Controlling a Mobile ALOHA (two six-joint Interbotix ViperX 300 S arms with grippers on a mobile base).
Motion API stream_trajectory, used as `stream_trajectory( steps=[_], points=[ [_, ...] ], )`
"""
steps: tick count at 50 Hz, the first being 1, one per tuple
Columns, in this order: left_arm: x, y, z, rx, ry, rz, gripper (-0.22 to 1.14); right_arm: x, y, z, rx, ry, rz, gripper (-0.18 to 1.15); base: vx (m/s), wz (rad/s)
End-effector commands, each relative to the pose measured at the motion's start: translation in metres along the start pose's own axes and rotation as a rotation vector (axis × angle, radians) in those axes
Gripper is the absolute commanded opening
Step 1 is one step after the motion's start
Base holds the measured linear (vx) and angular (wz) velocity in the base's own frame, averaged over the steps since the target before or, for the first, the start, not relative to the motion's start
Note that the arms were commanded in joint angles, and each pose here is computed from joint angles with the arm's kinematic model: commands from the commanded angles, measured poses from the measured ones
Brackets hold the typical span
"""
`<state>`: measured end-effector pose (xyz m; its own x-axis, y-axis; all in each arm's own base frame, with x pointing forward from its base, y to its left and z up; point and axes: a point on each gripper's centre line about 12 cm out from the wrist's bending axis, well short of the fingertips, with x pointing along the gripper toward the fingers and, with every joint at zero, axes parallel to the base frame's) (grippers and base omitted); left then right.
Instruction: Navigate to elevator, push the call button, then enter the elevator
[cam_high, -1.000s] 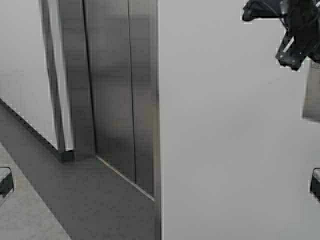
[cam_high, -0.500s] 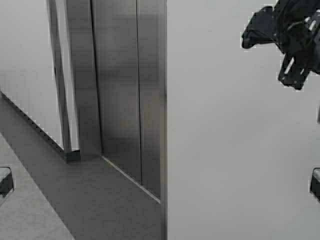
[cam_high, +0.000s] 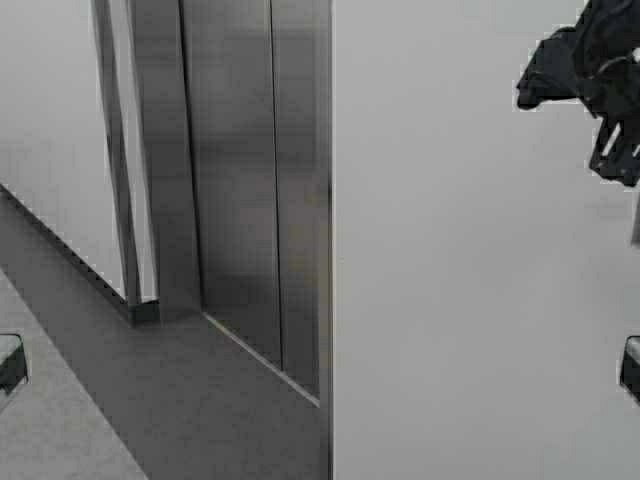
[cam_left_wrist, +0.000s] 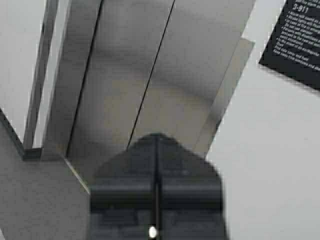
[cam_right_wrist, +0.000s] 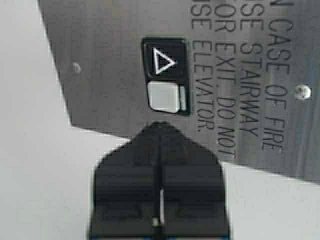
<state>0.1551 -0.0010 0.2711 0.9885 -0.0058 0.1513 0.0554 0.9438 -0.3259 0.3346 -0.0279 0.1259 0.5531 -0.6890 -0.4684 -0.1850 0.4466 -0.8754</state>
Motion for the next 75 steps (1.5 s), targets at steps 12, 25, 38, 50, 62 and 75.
stream_trajectory(
  steps=[12, 25, 38, 50, 62, 75],
  points=[
    [0.001, -0.004, 0.012, -0.002, -0.031, -0.01, 0.02, 0.02, -0.011, 0.011, -0.02, -0.021, -0.036, 0.06, 0.0, 0.0],
    [0.001, -0.004, 0.01, -0.002, -0.025, -0.008, 0.02, 0.035, -0.003, 0.008, -0.041, 0.005, -0.016, 0.06, 0.0, 0.0],
    [0.001, -0.004, 0.01, -0.002, -0.023, -0.008, 0.02, 0.046, -0.009, -0.004, -0.038, 0.035, -0.022, 0.06, 0.0, 0.0],
    [0.001, -0.003, 0.009, 0.0, -0.016, -0.005, 0.02, 0.063, -0.019, -0.012, -0.035, 0.045, -0.029, 0.06, 0.0, 0.0],
    [0.001, -0.003, 0.008, 0.0, -0.013, -0.004, 0.02, 0.073, -0.016, -0.005, -0.049, 0.026, -0.013, 0.06, 0.0, 0.0],
    [0.001, -0.002, 0.007, 0.0, -0.009, -0.003, 0.02, 0.072, -0.016, -0.005, -0.059, 0.023, -0.016, 0.06, -0.01, 0.01]
  ],
)
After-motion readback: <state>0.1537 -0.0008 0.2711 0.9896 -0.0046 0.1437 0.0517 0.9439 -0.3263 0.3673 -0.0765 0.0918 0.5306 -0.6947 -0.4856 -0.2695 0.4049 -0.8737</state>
